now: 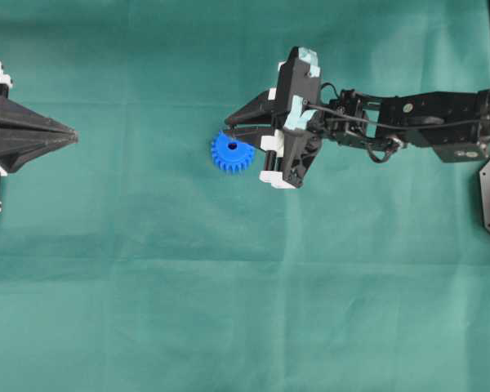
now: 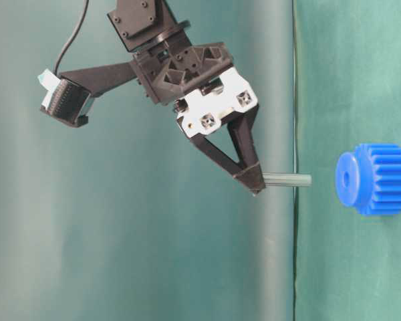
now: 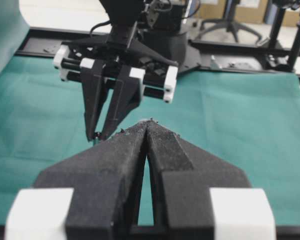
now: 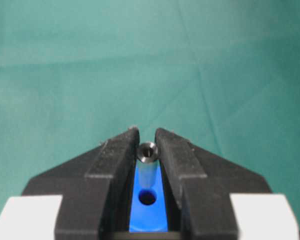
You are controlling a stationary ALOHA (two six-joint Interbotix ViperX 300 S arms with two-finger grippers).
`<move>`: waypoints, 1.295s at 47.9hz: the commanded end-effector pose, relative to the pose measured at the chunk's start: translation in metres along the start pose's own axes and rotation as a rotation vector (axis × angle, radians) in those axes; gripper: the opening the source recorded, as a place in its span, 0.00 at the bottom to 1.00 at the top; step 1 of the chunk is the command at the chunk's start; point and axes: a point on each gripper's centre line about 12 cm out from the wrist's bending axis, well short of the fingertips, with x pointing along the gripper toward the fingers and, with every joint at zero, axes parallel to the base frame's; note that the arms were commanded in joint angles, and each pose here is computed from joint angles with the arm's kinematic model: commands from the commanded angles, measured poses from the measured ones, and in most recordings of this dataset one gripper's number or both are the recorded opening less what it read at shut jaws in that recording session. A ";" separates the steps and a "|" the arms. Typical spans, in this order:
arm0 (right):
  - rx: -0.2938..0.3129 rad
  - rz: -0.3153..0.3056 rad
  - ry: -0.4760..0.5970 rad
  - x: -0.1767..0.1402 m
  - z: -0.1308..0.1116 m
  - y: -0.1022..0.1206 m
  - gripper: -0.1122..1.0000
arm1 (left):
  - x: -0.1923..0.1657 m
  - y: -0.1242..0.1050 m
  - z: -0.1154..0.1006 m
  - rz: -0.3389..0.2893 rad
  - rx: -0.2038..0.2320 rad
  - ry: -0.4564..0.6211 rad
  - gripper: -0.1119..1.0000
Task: Insert the shaft placed at a random location into the center hole of the small gear at another random location.
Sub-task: 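Lower the shaft into the gear's center hole with the right gripper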
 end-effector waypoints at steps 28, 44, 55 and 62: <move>0.021 -0.013 0.033 0.021 -0.018 -0.002 0.24 | 0.001 0.001 0.004 0.003 -0.005 -0.011 0.10; 0.021 -0.014 0.042 0.023 -0.021 -0.002 0.24 | 0.001 0.000 0.003 0.002 -0.005 -0.009 0.10; 0.019 -0.021 0.077 0.032 -0.034 -0.004 0.24 | 0.001 0.001 0.003 0.004 -0.005 -0.009 0.10; 0.019 -0.024 0.093 0.035 -0.041 -0.005 0.24 | 0.001 0.001 0.003 0.004 -0.004 -0.008 0.10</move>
